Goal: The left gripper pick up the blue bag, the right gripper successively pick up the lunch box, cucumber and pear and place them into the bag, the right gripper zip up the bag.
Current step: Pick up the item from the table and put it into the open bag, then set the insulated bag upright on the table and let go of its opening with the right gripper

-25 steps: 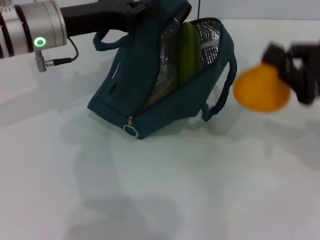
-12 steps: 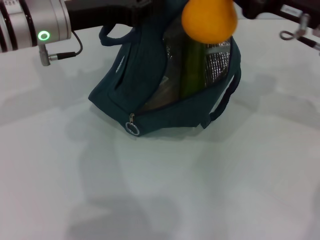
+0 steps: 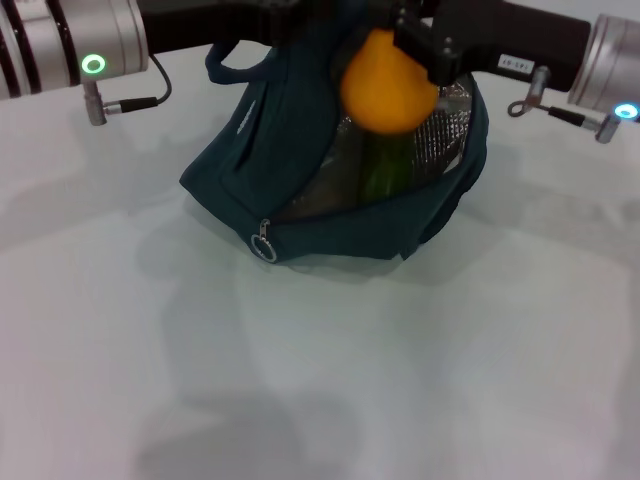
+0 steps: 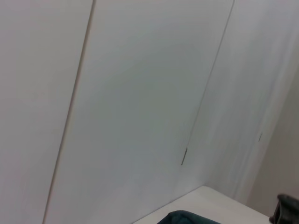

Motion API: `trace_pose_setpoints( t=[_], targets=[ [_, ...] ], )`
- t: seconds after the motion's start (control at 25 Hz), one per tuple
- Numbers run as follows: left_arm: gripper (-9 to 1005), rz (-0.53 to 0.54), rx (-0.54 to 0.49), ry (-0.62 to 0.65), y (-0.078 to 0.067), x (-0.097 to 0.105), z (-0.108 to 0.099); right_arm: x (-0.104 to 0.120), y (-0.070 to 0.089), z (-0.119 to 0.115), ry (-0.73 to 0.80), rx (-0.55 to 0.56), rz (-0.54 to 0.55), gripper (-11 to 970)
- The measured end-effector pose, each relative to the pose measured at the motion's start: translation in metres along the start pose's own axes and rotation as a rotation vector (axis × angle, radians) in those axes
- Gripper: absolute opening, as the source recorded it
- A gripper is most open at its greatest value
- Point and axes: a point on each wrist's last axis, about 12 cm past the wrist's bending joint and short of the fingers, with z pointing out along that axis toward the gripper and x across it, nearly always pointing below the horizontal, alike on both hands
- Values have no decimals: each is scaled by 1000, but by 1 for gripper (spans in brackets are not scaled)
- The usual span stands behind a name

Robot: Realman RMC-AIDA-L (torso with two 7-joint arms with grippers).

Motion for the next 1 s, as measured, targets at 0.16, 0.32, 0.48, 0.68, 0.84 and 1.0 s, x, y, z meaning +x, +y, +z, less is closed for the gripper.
trace_pose_setpoints(
  t=[0.16, 0.32, 0.48, 0.68, 0.84, 1.0],
  targets=[
    [46, 1, 3, 1, 0, 0, 1, 5, 2, 8, 47, -10, -6, 58],
    [46, 3, 9, 7, -2, 0, 3, 5, 2, 9, 59, -10, 21, 66],
    [46, 2, 9, 8, -2, 1, 3, 4, 2, 1, 35, 5, 25, 74],
    [46, -5, 3, 9, -1, 4, 0, 2, 8, -33, -52, 36, 26, 222],
    [46, -13, -7, 7, 1, 6, -3, 2, 28, -83, -58, -2, -16, 354],
    [46, -13, -9, 9, 1, 6, -3, 11, 40, -128, 106, -31, 23, 392]
  ],
)
